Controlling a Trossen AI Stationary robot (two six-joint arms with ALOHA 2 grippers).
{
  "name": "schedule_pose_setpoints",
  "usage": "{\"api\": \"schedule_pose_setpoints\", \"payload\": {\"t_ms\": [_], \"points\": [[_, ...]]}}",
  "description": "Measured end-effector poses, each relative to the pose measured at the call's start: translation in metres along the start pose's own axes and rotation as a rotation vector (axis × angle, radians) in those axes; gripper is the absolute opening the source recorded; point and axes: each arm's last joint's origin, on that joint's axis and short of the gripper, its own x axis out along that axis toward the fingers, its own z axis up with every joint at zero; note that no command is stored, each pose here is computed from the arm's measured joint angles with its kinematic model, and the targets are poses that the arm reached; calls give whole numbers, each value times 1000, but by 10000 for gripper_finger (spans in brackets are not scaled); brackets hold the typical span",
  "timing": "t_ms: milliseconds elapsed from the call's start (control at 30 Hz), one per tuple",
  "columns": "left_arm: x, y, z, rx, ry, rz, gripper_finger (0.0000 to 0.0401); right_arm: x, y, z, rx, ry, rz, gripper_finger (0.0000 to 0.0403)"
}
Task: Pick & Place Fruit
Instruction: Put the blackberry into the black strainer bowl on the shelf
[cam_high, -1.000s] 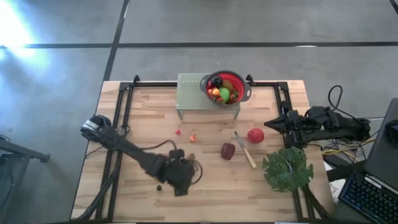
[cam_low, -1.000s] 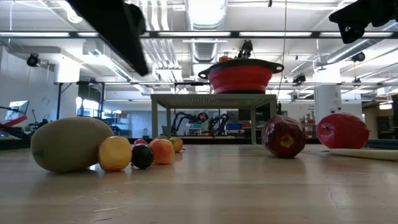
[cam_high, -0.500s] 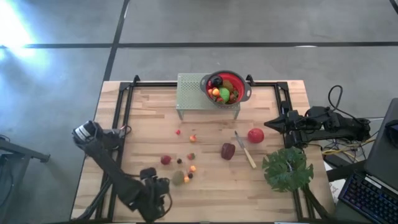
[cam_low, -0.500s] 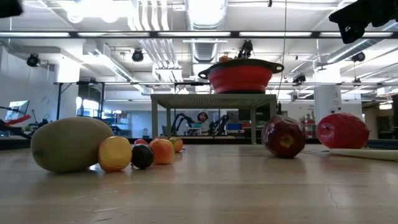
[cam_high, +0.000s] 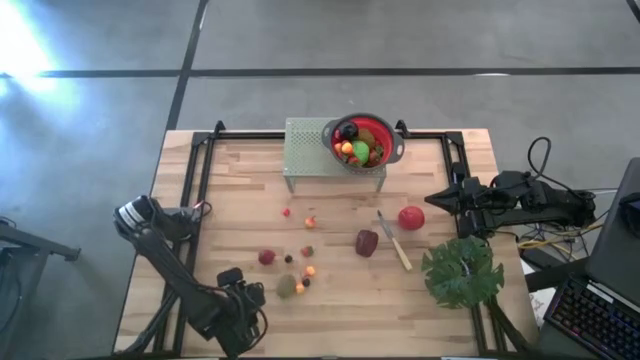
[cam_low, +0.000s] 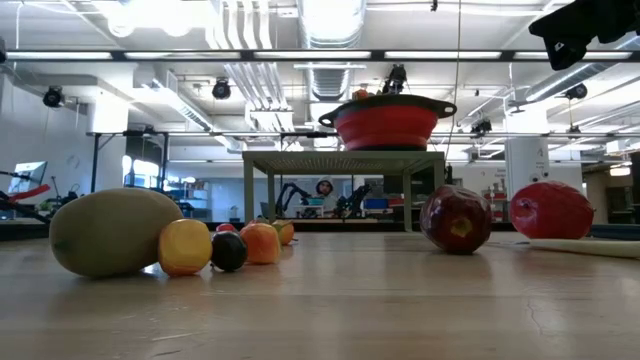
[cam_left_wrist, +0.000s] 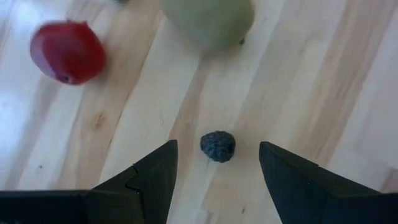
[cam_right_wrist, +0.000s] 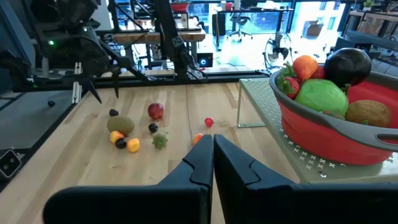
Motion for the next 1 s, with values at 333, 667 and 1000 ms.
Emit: {"api": "schedule_pose_setpoints", "payload": {"t_ms": [333,667,1000], "points": [[32,11,-15,-45,80,-21,231,0,0,0,0,0,0,8],[49,14,-20,-36,58,-90,231,0,0,0,0,1,0,8],[51,15,-16,26,7,-84,231,0,0,0,0,0,0,8]]}}
